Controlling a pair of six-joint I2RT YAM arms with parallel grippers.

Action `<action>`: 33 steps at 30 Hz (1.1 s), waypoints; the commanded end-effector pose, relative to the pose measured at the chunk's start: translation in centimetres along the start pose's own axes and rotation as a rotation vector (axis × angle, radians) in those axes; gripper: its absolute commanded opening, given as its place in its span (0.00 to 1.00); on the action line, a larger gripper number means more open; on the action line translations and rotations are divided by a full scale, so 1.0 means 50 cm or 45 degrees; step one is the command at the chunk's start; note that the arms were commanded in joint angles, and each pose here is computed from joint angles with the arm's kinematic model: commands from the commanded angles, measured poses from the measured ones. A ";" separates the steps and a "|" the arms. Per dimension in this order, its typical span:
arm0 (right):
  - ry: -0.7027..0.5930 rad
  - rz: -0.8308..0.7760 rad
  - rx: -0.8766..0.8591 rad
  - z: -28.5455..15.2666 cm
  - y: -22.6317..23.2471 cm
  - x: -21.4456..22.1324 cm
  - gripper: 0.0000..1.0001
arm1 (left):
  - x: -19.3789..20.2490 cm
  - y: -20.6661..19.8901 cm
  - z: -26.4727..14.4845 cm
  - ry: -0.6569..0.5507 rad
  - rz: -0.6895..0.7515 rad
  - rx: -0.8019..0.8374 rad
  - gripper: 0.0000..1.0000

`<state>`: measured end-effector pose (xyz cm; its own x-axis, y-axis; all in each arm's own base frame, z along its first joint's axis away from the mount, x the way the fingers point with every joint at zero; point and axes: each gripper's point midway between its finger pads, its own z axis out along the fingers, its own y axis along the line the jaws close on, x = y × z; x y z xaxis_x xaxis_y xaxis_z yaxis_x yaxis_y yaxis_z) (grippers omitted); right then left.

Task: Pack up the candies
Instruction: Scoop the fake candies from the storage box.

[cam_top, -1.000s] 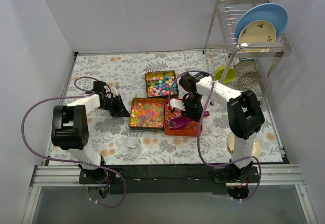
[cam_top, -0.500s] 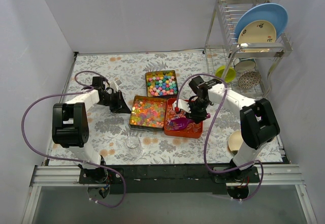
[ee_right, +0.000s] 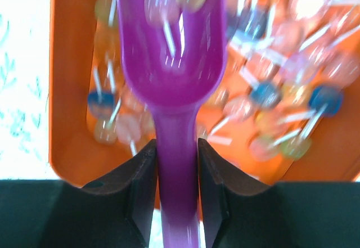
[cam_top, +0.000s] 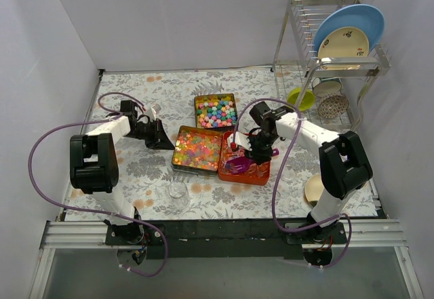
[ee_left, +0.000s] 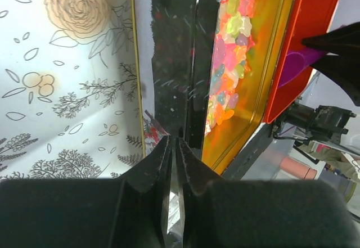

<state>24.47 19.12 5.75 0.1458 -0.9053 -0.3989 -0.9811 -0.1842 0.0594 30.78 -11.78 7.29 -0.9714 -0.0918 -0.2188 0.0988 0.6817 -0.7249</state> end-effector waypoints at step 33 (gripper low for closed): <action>-0.303 0.108 0.308 -0.013 -0.064 -0.105 0.01 | -0.022 0.001 -0.051 -0.078 -0.108 0.088 0.23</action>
<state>25.03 22.35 5.83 0.0581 -0.8533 -0.5182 -0.9975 -0.0701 0.0036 30.54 -10.10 6.85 -0.9767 -0.1739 -0.1258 -0.0143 0.6375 -0.7703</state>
